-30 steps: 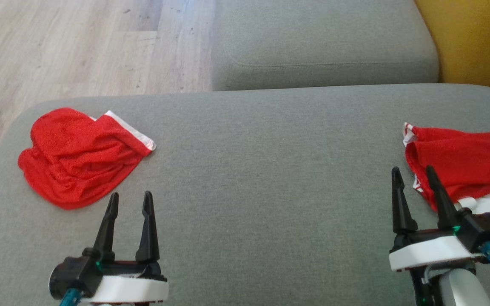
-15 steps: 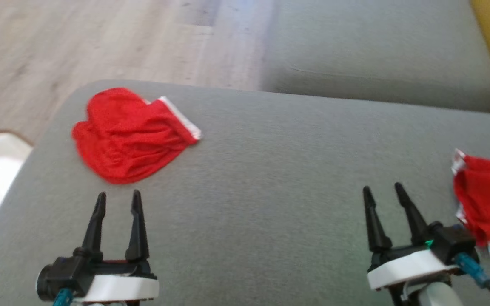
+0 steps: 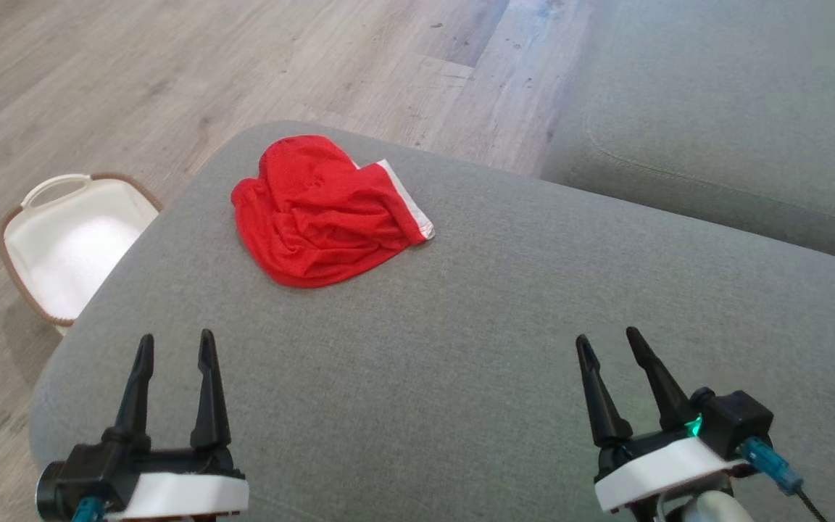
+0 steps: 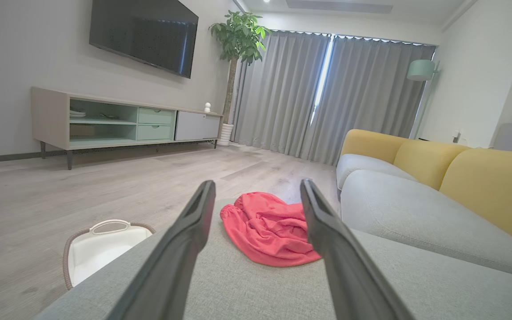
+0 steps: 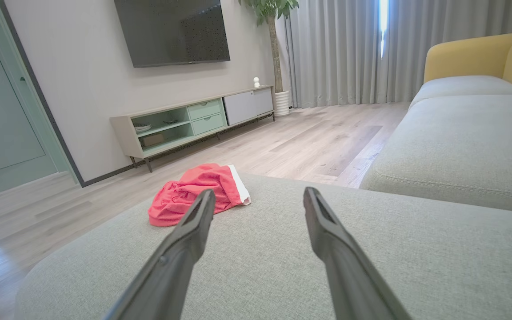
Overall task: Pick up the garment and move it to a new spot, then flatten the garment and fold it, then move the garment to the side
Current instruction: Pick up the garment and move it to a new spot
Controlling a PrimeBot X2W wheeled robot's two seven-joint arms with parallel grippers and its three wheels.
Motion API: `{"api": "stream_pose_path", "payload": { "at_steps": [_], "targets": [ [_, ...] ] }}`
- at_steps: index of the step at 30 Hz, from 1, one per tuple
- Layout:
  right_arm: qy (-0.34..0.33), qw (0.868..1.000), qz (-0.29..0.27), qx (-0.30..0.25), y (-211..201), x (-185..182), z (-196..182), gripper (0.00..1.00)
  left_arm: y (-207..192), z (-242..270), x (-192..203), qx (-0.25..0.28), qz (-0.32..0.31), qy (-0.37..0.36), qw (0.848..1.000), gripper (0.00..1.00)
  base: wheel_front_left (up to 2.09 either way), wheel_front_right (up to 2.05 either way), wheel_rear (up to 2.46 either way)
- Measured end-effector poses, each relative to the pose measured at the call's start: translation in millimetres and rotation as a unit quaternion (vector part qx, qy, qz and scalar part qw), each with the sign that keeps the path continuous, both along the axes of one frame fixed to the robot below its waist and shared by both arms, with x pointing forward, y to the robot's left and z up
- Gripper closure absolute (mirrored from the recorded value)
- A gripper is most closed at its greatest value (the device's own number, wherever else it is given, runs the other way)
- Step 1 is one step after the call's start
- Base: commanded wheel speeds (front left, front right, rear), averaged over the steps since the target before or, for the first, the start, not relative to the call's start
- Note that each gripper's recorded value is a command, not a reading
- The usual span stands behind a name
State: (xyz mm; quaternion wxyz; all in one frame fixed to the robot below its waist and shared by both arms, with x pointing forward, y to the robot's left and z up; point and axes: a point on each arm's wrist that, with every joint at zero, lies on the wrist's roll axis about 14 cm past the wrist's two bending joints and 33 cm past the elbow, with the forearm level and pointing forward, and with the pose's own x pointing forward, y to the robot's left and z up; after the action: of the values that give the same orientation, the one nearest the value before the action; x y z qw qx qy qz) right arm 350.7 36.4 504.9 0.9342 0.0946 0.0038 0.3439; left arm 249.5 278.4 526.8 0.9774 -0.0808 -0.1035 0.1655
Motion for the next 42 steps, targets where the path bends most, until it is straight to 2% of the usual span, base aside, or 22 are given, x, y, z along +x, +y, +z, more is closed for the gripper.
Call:
{"api": "stream_pose_path", "payload": {
  "at_steps": [5, 13, 16, 20, 24, 27, 30, 38, 42],
  "targets": [
    [0.006, 1.0, 0.015, -0.004, 9, -4, -4, 0.0, 4, -1, -5, -0.001, 0.007, 0.001, 1.0, 0.0, 0.0, 0.0, 0.0],
    [0.015, 1.0, 0.009, 0.001, 5, -2, -8, 0.0, 1, -6, 2, 0.011, -0.01, 0.016, 1.0, 0.0, 0.0, 0.0, 0.0],
    [0.02, 1.0, -0.004, -0.001, -3, 3, -13, 0.0, -1, -6, 24, 0.037, -0.039, 0.033, 0.998, 0.0, 0.0, 0.0, 0.0],
    [0.02, 1.0, -0.021, -0.004, -12, 18, -17, 0.0, -8, 12, 81, 0.09, -0.094, 0.066, 0.989, 0.0, 0.0, 0.0, 0.0],
    [0.005, 0.999, -0.042, 0.004, -20, 43, -11, 0.0, -27, 25, 145, 0.132, -0.164, 0.111, 0.971, 0.0, 0.0, 0.0, 0.0],
    [-0.007, 0.998, -0.058, 0.009, -28, 62, -7, 0.0, -33, 11, 183, 0.113, -0.197, 0.174, 0.958, 0.0, 0.0, 0.0, 0.0],
    [-0.013, 0.997, -0.081, 0.018, -41, 80, -6, 0.0, -34, -14, 210, 0.124, -0.223, 0.249, 0.934, 0.0, 0.0, 0.0, 0.0],
    [-0.004, 0.989, -0.148, 0.022, -88, 108, -22, 0.0, -46, -89, 252, 0.124, -0.275, 0.4, 0.865, 0.0, 0.0, 0.0, 0.0],
    [0.007, 0.985, -0.172, 0.013, -106, 111, -35, 0.0, -49, -124, 259, 0.113, -0.284, 0.449, 0.839, 0.0, 0.0, 0.0, 0.0]
  ]
}}
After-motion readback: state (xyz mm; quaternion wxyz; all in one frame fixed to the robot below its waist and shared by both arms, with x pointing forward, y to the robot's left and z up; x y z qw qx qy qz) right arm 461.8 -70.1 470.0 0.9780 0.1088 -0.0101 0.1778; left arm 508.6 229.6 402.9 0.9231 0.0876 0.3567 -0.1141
